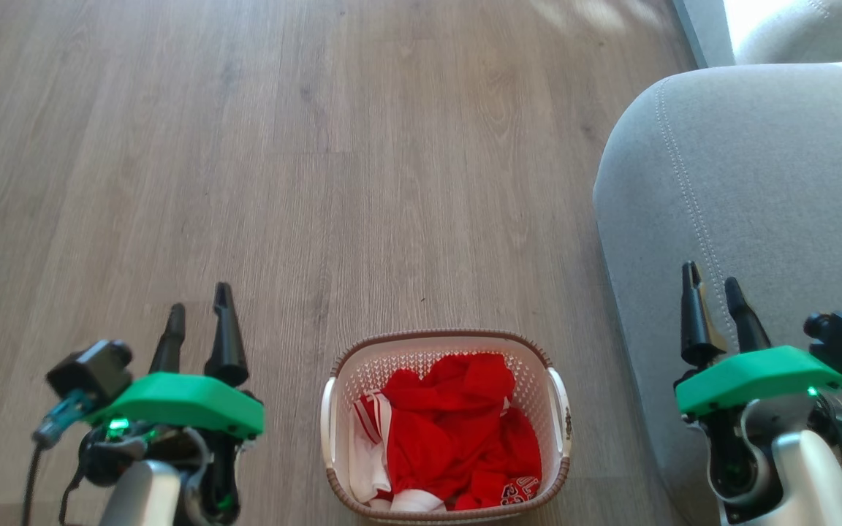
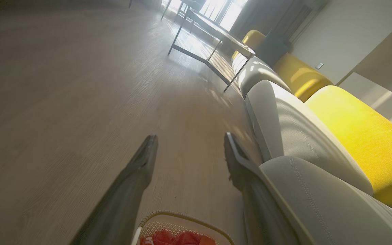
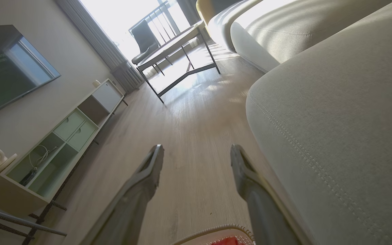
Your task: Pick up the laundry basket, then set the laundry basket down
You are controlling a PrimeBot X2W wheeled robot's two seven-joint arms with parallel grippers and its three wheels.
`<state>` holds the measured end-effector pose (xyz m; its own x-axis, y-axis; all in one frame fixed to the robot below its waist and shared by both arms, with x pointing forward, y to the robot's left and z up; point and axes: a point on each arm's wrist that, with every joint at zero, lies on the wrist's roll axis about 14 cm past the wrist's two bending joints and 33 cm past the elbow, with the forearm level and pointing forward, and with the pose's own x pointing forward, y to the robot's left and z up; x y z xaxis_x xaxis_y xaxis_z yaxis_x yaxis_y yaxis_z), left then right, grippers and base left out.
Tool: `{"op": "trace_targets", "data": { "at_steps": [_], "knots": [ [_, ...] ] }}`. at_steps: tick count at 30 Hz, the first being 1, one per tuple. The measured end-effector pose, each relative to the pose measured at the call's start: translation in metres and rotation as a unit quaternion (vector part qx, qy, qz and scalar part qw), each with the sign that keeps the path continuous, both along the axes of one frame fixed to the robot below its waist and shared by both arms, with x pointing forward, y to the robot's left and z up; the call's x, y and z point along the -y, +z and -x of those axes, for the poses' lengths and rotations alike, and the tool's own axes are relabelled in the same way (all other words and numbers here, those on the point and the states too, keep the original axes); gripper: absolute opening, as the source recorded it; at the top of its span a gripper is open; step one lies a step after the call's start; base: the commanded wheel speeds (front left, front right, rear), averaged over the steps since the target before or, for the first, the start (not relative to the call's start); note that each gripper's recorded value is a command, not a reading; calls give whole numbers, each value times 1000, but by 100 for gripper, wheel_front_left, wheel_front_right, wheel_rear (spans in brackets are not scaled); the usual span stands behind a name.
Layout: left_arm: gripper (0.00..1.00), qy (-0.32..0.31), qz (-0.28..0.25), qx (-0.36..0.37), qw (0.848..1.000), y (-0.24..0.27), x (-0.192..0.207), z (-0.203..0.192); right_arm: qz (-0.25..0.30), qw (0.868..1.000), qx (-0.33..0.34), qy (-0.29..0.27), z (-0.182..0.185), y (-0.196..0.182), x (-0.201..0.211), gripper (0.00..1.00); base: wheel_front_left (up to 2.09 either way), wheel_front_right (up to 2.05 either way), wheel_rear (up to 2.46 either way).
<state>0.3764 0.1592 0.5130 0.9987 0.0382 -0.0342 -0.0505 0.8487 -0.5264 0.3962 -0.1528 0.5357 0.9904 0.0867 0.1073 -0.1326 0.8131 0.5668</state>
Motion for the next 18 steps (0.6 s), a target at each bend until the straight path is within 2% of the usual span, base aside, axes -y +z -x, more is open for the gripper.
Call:
{"op": "trace_targets", "data": {
  "at_steps": [6, 11, 18],
  "knots": [
    [100, -41, -72, -11, 997, -12, 20, 2, 53, 999, 5, 10, 0, -1, -9, 100, 0, 0, 0],
    [100, -66, -112, -32, 991, -30, 32, 7, 90, 996, 6, 22, 2, -6, -18, 100, 0, 0, 0],
    [100, -61, -145, -31, 987, -32, 33, 7, 132, 991, 4, 31, 3, -13, -24, 100, 0, 0, 0]
  ]
}}
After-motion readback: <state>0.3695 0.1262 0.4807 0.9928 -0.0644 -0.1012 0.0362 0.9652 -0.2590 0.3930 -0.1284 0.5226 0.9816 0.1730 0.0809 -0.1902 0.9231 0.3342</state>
